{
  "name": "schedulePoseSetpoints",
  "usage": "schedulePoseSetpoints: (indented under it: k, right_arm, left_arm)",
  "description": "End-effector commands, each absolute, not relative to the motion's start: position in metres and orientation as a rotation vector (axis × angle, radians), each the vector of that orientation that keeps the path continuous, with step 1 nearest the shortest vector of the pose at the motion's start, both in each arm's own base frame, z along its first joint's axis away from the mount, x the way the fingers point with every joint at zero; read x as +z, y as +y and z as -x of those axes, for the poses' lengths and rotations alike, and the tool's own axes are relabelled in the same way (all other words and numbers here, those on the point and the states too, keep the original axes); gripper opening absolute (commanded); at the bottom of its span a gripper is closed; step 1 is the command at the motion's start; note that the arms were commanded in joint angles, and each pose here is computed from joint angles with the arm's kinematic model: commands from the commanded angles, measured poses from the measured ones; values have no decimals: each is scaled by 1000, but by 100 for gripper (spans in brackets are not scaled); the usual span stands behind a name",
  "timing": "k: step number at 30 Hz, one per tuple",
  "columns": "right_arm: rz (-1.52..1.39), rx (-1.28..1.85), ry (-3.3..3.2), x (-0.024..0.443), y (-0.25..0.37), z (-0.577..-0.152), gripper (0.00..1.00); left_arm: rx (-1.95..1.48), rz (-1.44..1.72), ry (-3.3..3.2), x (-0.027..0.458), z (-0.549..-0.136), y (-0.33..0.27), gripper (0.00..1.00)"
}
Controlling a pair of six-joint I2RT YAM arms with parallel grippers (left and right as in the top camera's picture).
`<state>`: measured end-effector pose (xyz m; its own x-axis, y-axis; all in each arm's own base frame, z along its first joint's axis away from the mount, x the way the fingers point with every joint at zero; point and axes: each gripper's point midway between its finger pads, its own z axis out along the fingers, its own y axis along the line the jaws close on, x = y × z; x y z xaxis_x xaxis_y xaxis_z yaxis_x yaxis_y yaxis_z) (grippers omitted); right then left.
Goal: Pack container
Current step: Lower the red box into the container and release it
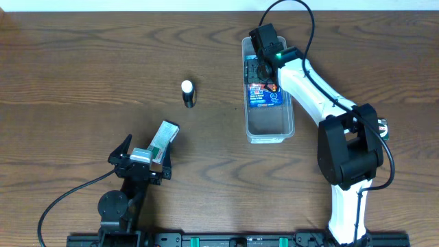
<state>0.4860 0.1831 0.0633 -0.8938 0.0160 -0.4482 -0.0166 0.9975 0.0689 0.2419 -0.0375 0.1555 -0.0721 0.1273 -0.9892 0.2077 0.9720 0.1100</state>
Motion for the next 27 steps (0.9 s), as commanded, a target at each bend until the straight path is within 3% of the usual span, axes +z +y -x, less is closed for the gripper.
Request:
schedulePoseSetpoints:
  k: [1, 10, 19, 23, 27]
  right_arm:
    - [42, 65, 2660, 61, 180, -492, 74]
    - [106, 51, 2624, 74, 179, -498, 84]
    - [85, 114, 2400, 213, 161, -502, 88]
    - [52, 75, 2344, 265, 128, -479, 88]
    - [-51, 16, 2402, 285, 80, -442, 89]
  left_arm:
    - [-67, -279, 1696, 138, -241, -38, 98]
    - [-67, -279, 1696, 138, -241, -38, 98]
    - [-67, -279, 1696, 138, -241, -38, 98]
    - [-67, -279, 1696, 138, -241, -38, 98]
    - [-67, -279, 1696, 138, -241, -38, 98]
